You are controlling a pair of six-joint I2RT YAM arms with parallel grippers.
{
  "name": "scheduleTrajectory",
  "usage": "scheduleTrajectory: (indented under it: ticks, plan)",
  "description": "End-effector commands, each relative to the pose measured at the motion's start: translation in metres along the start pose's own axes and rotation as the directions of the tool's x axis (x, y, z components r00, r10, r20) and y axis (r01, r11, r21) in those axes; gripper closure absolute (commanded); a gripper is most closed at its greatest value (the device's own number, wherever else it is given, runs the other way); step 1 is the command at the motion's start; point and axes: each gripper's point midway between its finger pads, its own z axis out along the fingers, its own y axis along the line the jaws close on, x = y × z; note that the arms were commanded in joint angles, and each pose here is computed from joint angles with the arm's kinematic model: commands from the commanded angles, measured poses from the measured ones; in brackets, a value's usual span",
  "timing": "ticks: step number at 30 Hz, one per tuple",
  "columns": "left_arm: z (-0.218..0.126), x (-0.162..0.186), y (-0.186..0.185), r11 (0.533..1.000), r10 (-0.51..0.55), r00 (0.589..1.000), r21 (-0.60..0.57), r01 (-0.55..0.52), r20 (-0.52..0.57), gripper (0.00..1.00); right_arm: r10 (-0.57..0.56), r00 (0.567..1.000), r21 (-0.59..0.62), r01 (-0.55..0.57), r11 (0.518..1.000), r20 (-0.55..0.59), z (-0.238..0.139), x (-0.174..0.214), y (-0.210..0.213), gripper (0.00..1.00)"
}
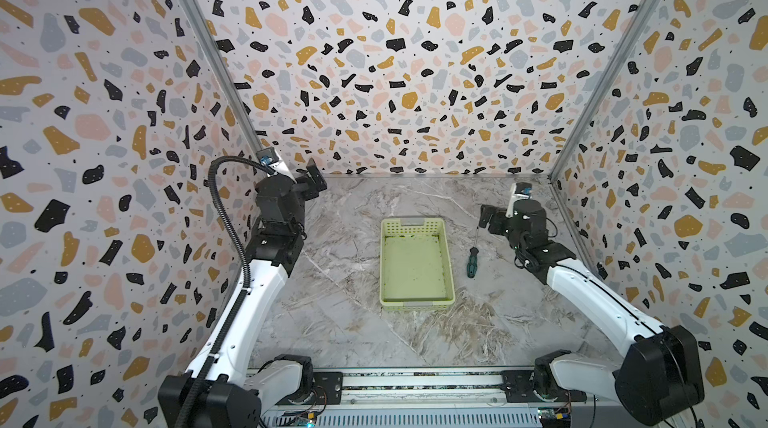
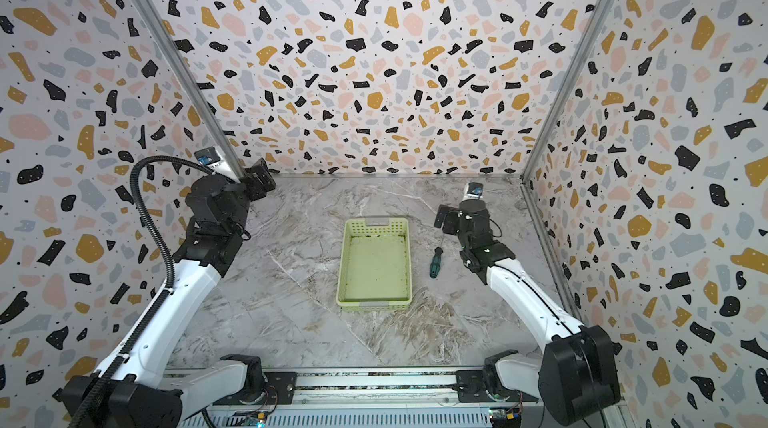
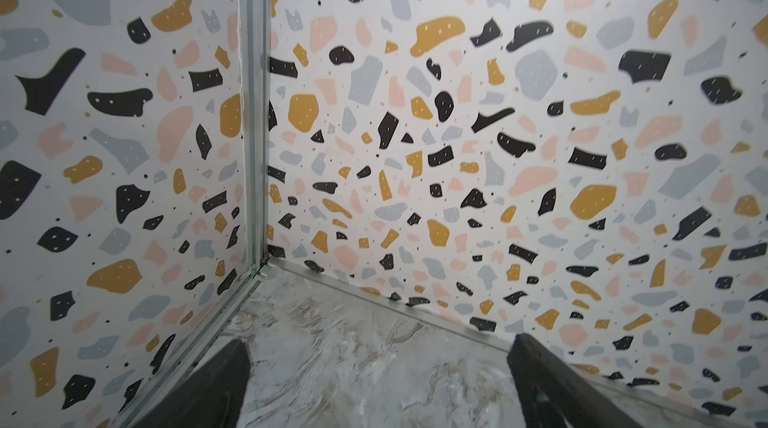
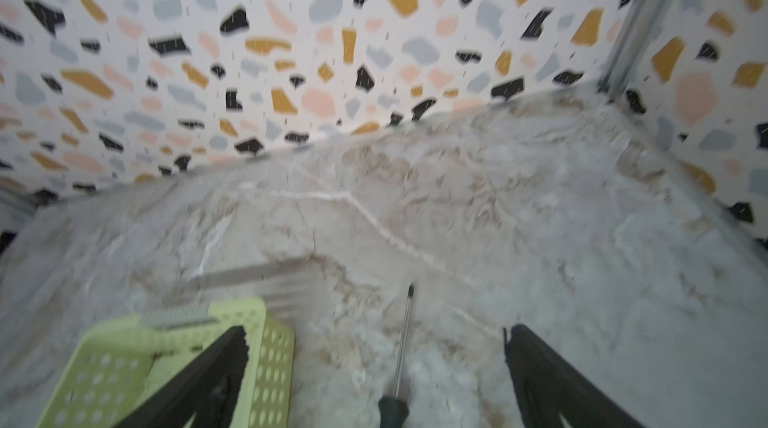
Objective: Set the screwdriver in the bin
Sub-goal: 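Reach the right gripper down over the screwdriver handle while the left arm lifts forward, then close the right gripper on the green-and-black screwdriver handle and lift it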
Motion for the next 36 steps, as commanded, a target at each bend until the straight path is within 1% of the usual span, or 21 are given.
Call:
scheduleTrajectory:
  ticks: [1,3,5,7,10,14,16,22,24,29,33,35,36]
  plan:
    - [0.003,0.05,0.009,0.997,0.079,0.988,-0.005,-0.08,-0.131,0.0,0.042,0.985,0.113,-0.023,0.993,-0.164,0.003,0.051,-0.017,0.01]
    - [0.003,0.069,0.006,0.997,0.073,0.986,0.03,-0.069,-0.148,0.0,0.043,0.976,0.111,-0.02,0.994,-0.212,0.008,0.07,-0.014,0.01]
    - [0.006,0.078,0.002,0.997,0.069,0.982,0.054,-0.06,-0.177,0.01,0.037,0.965,0.117,-0.006,0.993,-0.261,0.011,0.087,-0.01,0.01]
    - [0.009,0.082,-0.001,0.996,0.075,0.978,0.067,-0.063,-0.195,0.01,0.027,0.951,0.123,0.012,0.992,-0.308,0.016,0.103,-0.009,0.0]
    - [0.011,0.086,0.002,0.996,0.079,0.974,0.049,-0.07,-0.212,0.01,0.004,0.93,0.136,0.049,0.99,-0.368,0.025,0.125,-0.009,0.02]
    - [0.01,0.086,0.007,0.997,0.08,0.977,0.028,-0.076,-0.196,0.0,-0.012,0.906,0.131,0.074,0.989,-0.424,0.035,0.146,-0.004,0.05]
    - [0.01,0.085,0.008,0.997,0.082,0.978,0.023,-0.079,-0.193,0.01,-0.012,0.896,0.138,0.081,0.987,-0.443,0.041,0.153,-0.004,0.08]
    - [0.011,0.087,0.01,0.996,0.086,0.976,0.013,-0.085,-0.199,0.0,-0.001,0.88,0.159,0.087,0.983,-0.474,0.05,0.167,-0.007,0.21]
    - [0.011,0.088,0.01,0.996,0.086,0.976,0.009,-0.086,-0.199,0.01,0.0,0.878,0.162,0.088,0.983,-0.478,0.052,0.17,-0.008,0.29]
    - [0.011,0.089,0.011,0.996,0.087,0.976,0.009,-0.087,-0.201,0.01,0.0,0.874,0.163,0.09,0.983,-0.485,0.054,0.175,-0.008,0.42]
    - [0.013,0.091,0.011,0.996,0.089,0.974,0.007,-0.089,-0.208,0.0,-0.006,0.876,0.149,0.089,0.985,-0.482,0.054,0.173,-0.006,0.55]
    - [0.013,0.091,0.011,0.996,0.089,0.974,0.004,-0.09,-0.209,0.01,-0.016,0.879,0.138,0.093,0.986,-0.477,0.053,0.169,-0.004,0.6]
    - [0.013,0.091,0.011,0.996,0.09,0.974,0.005,-0.091,-0.21,0.0,-0.019,0.881,0.136,0.095,0.986,-0.474,0.053,0.167,-0.003,0.65]
